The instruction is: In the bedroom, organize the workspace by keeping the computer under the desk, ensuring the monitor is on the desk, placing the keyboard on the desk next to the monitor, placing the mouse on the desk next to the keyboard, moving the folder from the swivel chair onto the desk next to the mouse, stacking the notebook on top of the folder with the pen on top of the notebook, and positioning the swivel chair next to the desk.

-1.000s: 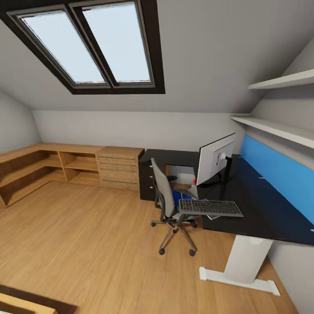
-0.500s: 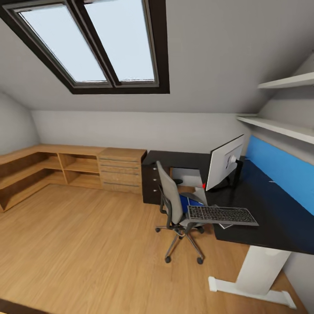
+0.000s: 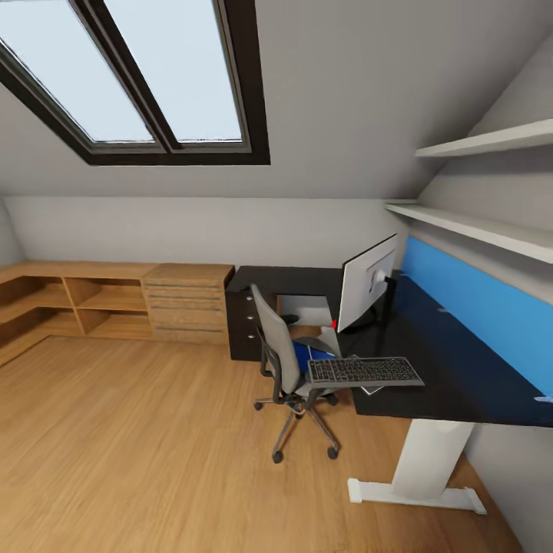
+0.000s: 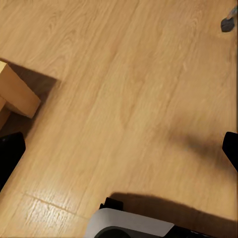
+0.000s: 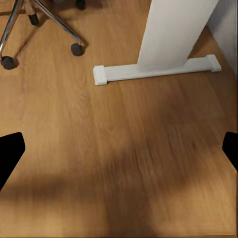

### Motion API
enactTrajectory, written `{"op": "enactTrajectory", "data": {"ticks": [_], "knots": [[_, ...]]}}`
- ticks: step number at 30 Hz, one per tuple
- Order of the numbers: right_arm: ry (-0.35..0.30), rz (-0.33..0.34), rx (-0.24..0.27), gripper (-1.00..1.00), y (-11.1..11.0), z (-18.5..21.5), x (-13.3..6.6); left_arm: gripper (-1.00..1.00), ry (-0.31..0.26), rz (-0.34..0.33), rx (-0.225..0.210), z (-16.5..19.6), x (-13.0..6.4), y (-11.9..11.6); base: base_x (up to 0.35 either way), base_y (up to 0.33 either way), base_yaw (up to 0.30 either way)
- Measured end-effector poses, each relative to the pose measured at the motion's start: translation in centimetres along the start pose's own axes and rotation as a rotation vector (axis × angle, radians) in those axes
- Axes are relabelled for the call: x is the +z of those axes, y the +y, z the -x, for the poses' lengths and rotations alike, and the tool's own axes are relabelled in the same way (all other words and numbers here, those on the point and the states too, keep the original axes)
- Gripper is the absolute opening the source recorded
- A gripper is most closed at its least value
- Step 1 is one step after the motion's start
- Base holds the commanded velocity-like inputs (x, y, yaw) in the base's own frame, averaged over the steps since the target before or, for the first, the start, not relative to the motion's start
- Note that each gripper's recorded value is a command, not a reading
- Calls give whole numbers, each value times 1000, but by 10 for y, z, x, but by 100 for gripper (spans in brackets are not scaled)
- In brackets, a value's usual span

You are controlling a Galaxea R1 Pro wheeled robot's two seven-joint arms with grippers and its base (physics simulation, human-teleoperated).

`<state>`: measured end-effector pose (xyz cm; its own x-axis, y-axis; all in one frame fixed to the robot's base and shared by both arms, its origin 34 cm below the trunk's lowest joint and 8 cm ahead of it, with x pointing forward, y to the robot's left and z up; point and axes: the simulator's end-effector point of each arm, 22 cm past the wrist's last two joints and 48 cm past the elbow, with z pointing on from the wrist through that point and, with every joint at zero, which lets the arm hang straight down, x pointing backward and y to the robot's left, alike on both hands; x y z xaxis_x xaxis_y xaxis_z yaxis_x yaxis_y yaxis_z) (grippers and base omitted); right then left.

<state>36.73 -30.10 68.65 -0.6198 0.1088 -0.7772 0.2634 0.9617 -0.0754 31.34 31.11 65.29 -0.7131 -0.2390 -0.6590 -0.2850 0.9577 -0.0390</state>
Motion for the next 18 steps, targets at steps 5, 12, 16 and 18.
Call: {"op": "enactTrajectory", "data": {"ticks": [5, 12, 16, 18], "knots": [[0, -1, 0, 100, -1, 0, 0, 100, 0, 0, 0, 0, 0, 0, 198, 131, -182], [0, -1, 0, 100, -1, 0, 0, 100, -1, -3, 2, 0, 0, -1, 205, 101, -86], [0, -1, 0, 100, -1, 0, 0, 100, -1, -9, 4, 0, 0, -3, 38, 12, -20], [0, -1, 0, 100, -1, 0, 0, 100, -1, -11, 4, 0, 0, -4, 12, 4, -6]]}}
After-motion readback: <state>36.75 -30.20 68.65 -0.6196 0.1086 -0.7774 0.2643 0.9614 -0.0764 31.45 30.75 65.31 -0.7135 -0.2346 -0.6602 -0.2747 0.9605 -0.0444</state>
